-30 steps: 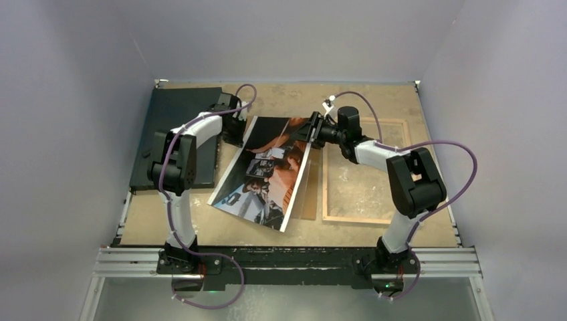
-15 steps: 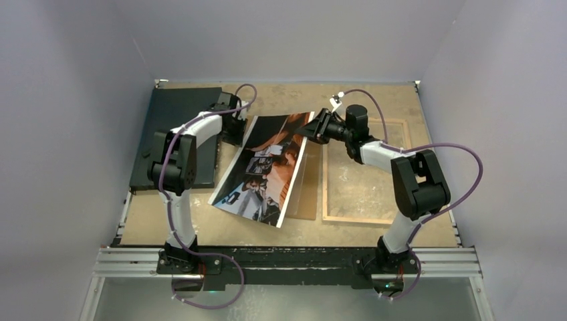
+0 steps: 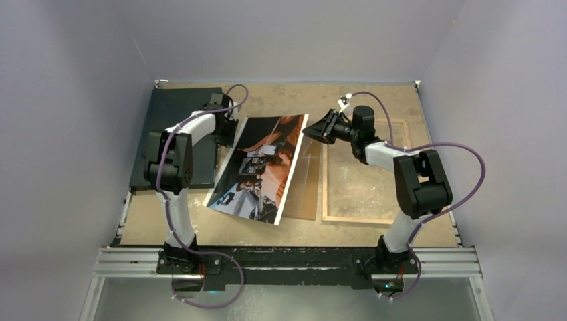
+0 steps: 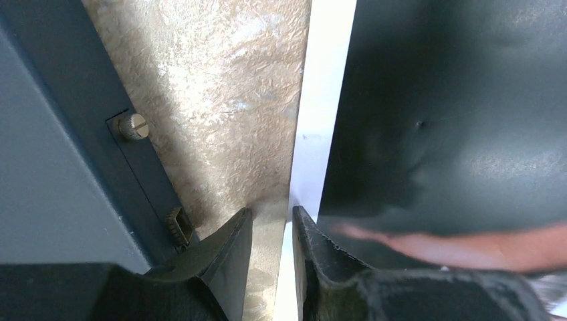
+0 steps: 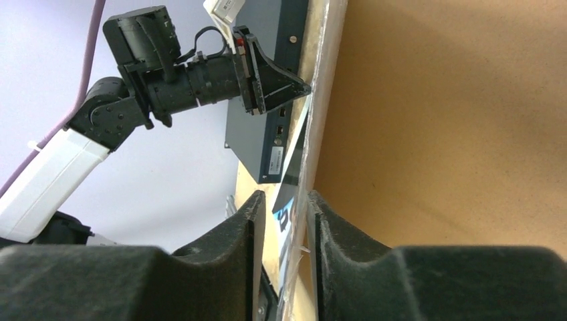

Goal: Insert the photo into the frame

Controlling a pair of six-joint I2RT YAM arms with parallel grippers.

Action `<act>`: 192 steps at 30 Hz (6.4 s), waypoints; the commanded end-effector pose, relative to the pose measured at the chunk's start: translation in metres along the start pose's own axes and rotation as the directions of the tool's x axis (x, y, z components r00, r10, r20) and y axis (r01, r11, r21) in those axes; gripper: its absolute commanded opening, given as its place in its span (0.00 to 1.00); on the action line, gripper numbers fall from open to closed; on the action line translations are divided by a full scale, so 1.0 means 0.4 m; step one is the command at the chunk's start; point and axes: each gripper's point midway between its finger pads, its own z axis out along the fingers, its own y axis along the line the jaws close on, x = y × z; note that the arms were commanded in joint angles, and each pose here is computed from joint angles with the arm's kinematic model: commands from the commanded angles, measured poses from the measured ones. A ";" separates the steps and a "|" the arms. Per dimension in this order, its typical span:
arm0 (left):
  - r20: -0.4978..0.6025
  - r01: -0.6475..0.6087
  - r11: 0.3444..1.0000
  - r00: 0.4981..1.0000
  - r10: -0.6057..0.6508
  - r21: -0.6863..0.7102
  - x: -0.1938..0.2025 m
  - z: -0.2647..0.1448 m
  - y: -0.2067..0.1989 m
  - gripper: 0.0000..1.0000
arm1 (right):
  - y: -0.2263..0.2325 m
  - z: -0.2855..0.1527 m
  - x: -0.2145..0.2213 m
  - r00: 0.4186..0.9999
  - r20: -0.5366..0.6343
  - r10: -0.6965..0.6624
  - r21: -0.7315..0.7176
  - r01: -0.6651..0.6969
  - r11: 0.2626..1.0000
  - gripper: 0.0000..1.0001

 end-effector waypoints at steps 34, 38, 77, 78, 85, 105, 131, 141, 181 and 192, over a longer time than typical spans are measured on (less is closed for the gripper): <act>-0.002 -0.040 0.989 0.999 0.040 0.139 -0.014 -0.008 -0.135 0.20 | 0.292 -0.485 -0.441 0.739 0.504 -0.447 0.555 0.119 0.823 0.00; 0.074 -0.050 0.986 0.997 0.038 0.159 -0.093 -0.082 -0.150 0.26 | 0.324 -0.534 -0.463 0.691 0.531 -0.491 0.597 0.107 0.795 0.00; -0.030 -0.550 0.818 0.832 0.554 -0.169 0.074 0.054 -0.349 0.24 | 0.371 -0.631 -0.415 0.640 0.584 -0.500 0.599 0.075 0.797 0.00; -0.016 -0.543 0.824 0.836 0.548 -0.162 0.059 0.042 -0.357 0.24 | 0.373 -0.634 -0.415 0.638 0.581 -0.505 0.604 0.078 0.793 0.00; 0.180 -0.540 0.835 0.836 0.518 0.109 0.003 -0.148 -0.624 0.36 | 0.388 -0.696 -0.425 0.579 0.589 -0.563 0.670 0.039 0.741 0.00; 0.304 -0.800 0.586 0.594 0.745 0.126 0.191 -0.112 -0.871 0.48 | 0.338 -0.738 -0.418 0.573 0.586 -0.573 0.715 -0.034 0.698 0.00; 0.362 -0.771 0.608 0.630 0.687 0.189 0.149 -0.073 -0.983 0.49 | 0.263 -0.815 -0.452 0.523 0.587 -0.618 0.776 -0.148 0.613 0.00; 0.365 -0.773 0.612 0.625 0.690 0.169 0.140 -0.077 -0.976 0.49 | 0.258 -0.820 -0.451 0.523 0.586 -0.619 0.778 -0.152 0.609 0.00; 0.389 -0.537 0.781 0.826 0.409 0.319 -0.045 -0.188 -0.983 0.56 | 0.304 -0.884 -0.431 0.451 0.626 -0.636 0.767 -0.211 0.606 0.00; 0.286 -0.395 0.907 0.895 0.343 0.146 -0.019 -0.010 -0.914 0.56 | 0.361 -0.911 -0.422 0.411 0.639 -0.650 0.758 -0.192 0.623 0.00</act>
